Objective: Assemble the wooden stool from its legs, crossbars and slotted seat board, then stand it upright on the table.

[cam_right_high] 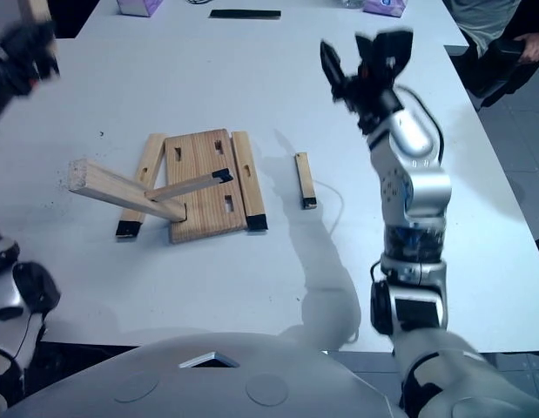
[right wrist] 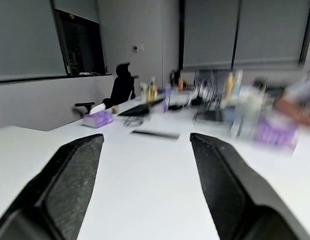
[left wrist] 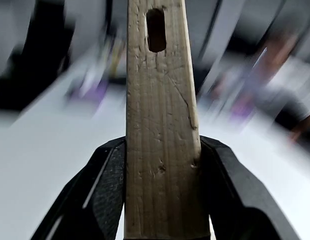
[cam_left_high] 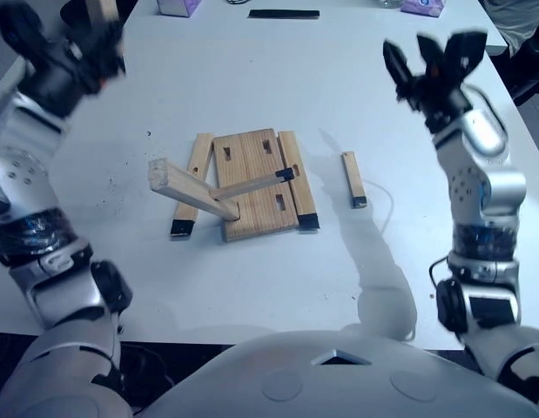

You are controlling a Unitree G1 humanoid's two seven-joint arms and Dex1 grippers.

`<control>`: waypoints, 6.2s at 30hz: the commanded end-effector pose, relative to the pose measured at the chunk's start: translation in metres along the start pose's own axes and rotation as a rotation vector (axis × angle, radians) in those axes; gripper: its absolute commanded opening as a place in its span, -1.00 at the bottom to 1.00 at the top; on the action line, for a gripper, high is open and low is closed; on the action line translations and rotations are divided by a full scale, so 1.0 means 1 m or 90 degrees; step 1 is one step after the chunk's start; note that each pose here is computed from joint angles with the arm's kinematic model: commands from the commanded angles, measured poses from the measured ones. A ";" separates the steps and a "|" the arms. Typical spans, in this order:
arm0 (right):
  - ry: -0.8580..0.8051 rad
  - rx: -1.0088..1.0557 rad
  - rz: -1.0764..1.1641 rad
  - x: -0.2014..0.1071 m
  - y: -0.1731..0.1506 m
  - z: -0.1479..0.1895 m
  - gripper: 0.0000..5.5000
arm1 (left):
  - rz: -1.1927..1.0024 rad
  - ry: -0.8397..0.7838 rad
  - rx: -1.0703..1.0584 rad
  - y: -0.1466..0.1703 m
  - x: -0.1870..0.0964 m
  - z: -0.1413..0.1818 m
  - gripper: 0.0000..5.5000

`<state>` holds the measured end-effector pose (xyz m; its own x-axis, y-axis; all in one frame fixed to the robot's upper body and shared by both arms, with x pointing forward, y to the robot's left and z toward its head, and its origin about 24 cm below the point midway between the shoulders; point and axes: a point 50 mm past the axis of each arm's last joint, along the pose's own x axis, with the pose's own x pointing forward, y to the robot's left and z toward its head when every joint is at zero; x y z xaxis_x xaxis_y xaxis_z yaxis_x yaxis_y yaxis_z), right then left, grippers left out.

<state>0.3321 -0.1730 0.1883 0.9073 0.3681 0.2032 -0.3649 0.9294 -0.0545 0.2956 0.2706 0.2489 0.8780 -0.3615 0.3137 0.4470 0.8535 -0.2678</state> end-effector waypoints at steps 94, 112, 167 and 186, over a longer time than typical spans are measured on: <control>0.091 0.079 0.672 -0.031 0.045 0.013 -0.26 | 0.153 0.034 -0.042 0.031 -0.048 -0.100 0.19; 0.159 0.038 0.790 -0.041 0.051 -0.004 -0.26 | 0.171 0.022 -0.065 0.026 -0.055 -0.110 0.19; 0.341 -0.152 0.932 0.003 0.087 -0.001 -0.26 | 0.128 0.069 -0.052 -0.024 -0.066 -0.165 0.19; 0.375 -0.060 0.796 -0.016 0.074 0.006 -0.26 | 0.254 0.001 0.045 0.018 -0.059 -0.135 0.19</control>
<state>0.2903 -0.1051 0.2019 -0.0536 0.9043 -0.4236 -0.9953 -0.0829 -0.0510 0.2747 0.2244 0.0842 0.9748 -0.1612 0.1542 0.2051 0.9196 -0.3351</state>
